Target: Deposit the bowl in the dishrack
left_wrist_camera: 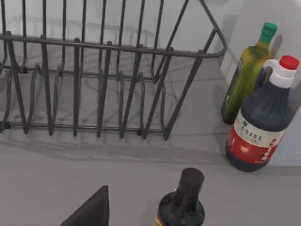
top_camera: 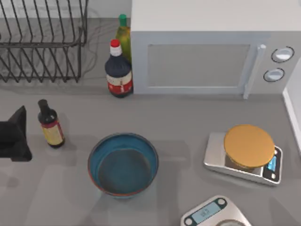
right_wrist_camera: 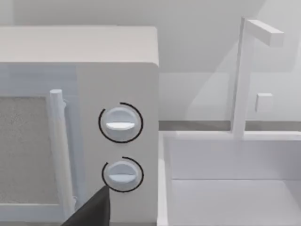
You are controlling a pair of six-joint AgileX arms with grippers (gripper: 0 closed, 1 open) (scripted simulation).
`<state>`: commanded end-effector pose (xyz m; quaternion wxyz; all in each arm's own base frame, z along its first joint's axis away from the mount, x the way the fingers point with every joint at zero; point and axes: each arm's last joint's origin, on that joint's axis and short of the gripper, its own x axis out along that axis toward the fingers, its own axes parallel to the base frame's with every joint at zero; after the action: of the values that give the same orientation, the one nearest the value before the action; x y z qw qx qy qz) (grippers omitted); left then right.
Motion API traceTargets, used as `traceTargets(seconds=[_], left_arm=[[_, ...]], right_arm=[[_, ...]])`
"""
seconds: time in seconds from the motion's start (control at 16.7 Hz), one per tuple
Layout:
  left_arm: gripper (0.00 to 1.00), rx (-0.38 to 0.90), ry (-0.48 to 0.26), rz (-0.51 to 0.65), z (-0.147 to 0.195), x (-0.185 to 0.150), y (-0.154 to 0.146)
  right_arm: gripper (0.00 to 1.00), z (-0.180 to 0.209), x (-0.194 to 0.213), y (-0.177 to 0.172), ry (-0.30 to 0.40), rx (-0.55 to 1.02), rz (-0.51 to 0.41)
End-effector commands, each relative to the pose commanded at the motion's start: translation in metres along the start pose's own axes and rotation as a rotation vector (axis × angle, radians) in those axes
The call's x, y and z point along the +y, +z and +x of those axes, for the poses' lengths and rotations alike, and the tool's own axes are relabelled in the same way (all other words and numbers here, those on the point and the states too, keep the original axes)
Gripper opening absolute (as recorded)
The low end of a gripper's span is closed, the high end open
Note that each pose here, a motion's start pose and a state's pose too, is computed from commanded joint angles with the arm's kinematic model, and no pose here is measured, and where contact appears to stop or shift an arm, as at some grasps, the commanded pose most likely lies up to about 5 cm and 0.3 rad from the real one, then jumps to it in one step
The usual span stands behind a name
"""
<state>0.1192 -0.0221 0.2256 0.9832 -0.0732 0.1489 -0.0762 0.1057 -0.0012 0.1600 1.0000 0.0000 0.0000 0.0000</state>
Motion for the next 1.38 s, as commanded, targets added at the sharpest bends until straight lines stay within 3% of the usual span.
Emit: traceTargets(seconds=[0.18, 0.36, 0.72, 1.08, 1.38], left_arm=[[1.0, 0.256, -0.048, -0.066, 0.022, -0.024, 0.039], [1.0, 0.554, -0.048, -0.101, 0.064, -0.06, 0.063], [1.0, 1.026, 0.063, -0.071, 0.142, -0.151, 0.059], [1.0, 1.242, 0.192, -0.001, 0.182, -0.225, 0.024], [1.0, 1.267, 0.214, 0.013, 0.187, -0.239, 0.016]], right_arm=[[1.0, 0.0, 0.0, 0.0, 0.0, 0.0, 0.0], [1.0, 0.0, 0.0, 0.0, 0.0, 0.0, 0.0], [1.0, 0.0, 0.0, 0.0, 0.0, 0.0, 0.0], [1.0, 0.0, 0.0, 0.0, 0.0, 0.0, 0.0], [1.0, 0.0, 0.0, 0.0, 0.0, 0.0, 0.0]])
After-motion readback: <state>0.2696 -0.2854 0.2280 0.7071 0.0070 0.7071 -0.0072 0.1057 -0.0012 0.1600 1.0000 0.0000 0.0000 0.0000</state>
